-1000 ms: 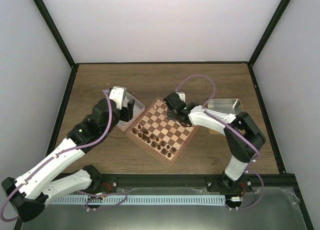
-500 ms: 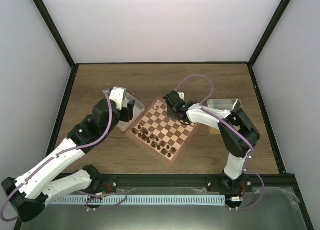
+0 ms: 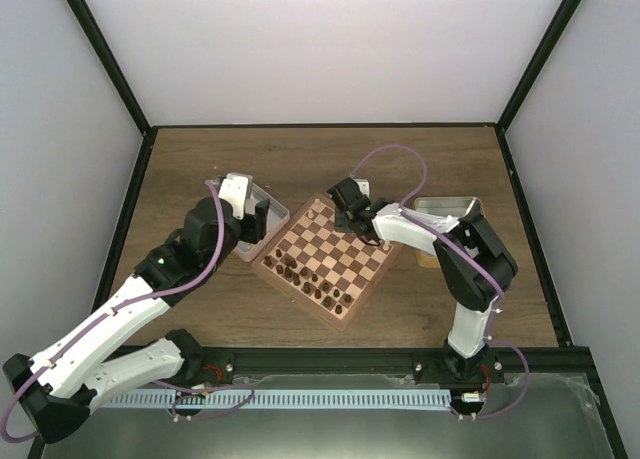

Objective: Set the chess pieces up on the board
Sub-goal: Place the chess piece on the chessboard.

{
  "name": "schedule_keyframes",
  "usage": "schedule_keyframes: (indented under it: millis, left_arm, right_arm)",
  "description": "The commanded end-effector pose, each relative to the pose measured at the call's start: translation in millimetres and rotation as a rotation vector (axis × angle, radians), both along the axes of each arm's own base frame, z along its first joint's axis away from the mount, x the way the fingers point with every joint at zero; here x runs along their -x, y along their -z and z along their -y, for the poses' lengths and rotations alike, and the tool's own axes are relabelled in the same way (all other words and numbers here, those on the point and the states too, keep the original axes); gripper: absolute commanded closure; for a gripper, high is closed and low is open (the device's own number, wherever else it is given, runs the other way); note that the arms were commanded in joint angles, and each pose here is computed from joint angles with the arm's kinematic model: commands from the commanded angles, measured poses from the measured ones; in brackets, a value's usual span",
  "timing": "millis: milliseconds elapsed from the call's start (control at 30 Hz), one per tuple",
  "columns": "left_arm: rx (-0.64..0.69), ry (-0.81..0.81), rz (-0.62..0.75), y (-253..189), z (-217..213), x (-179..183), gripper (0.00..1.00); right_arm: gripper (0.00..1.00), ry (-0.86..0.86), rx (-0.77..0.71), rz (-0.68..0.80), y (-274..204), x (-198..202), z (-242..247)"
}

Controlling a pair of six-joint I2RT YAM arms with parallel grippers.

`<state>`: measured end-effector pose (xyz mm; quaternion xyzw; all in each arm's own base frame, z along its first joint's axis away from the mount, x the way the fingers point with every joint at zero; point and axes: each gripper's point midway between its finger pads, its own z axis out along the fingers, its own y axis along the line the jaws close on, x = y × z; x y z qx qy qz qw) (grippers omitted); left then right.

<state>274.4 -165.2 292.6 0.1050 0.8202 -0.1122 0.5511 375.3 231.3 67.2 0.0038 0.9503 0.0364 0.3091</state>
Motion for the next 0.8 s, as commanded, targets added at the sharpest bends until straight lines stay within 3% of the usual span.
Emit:
schedule_keyframes:
  millis: [0, 767]
  left_arm:
    - [0.015, 0.007, 0.012, -2.5, -0.3, 1.7, 0.34]
    - [0.002, 0.005, 0.006, 1.0, -0.2, 0.3, 0.34]
  right_arm:
    - [0.88, 0.011, 0.033, -0.011, 5.8, -6.1, 4.7]
    - [0.85, -0.108, -0.015, -0.069, 2.5, 9.1, -13.5]
